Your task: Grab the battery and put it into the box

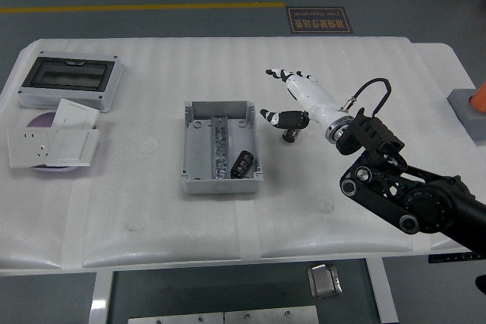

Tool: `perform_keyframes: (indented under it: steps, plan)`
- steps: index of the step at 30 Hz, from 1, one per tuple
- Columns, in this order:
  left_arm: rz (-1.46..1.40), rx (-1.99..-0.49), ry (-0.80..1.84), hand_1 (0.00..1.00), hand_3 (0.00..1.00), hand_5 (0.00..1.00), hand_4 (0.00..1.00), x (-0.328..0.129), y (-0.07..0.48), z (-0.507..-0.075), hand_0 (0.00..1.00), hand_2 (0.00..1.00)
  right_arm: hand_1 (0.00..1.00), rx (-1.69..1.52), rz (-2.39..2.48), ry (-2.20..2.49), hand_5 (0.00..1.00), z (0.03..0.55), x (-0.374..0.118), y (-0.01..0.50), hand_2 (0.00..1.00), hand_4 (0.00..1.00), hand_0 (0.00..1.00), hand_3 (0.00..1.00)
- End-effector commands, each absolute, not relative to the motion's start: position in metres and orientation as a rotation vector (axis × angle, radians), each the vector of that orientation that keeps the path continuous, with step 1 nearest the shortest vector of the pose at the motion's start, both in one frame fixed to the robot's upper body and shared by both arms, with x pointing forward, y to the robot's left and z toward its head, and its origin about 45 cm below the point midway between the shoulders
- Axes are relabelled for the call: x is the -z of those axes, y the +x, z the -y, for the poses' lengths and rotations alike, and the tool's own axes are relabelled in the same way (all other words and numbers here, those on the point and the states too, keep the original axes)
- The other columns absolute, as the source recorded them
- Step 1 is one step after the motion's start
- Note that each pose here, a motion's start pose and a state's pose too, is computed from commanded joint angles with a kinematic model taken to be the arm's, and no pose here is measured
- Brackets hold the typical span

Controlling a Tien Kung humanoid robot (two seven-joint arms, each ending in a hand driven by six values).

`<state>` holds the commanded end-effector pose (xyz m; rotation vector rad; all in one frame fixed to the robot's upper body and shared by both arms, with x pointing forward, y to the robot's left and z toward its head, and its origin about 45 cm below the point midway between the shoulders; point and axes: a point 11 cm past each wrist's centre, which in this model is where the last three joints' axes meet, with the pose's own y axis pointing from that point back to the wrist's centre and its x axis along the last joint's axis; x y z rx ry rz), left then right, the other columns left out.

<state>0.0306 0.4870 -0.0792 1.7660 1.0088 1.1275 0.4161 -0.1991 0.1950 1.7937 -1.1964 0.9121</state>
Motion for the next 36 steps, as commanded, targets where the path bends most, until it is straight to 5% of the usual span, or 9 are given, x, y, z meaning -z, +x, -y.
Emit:
perform_keyframes:
  steps: [12, 13, 18, 19, 36]
  plan:
    - [-1.022, -1.11, 1.77, 0.602, 0.559, 0.006, 0.617, 0.079, 0.03, -0.486, 0.538, 0.471, 0.878, -0.797, 1.004, 1.646, 0.328, 0.229, -0.157, 0.424, 0.915, 0.78, 0.998, 0.914]
    - [-1.022, -1.11, 1.77, 0.602, 0.568, 0.003, 0.595, 0.079, 0.03, -0.486, 0.537, 0.476, 0.879, -0.795, 1.0, 1.643, 0.393, 0.229, -0.156, 0.424, 0.92, 0.817, 0.998, 0.922]
    - [-1.022, -1.109, 1.767, 0.602, 0.568, 0.003, 0.595, 0.079, 0.031, -0.485, 0.537, 0.476, 0.879, -0.792, 0.984, 1.645, 0.393, 0.224, -0.155, 0.424, 0.92, 0.817, 0.998, 0.922]
    - [-1.022, -1.109, 1.767, 0.602, 0.57, 0.002, 0.585, 0.079, 0.031, -0.485, 0.537, 0.477, 0.882, -0.793, 0.981, 1.647, 0.476, 0.222, -0.154, 0.424, 0.929, 0.89, 0.998, 0.931]
    - [-1.023, -1.11, 1.759, 0.602, 0.571, 0.002, 0.581, 0.081, 0.031, -0.481, 0.537, 0.478, 0.879, -0.86, 0.987, 1.622, 0.493, 0.215, -0.146, 0.421, 0.926, 0.884, 0.998, 0.932]
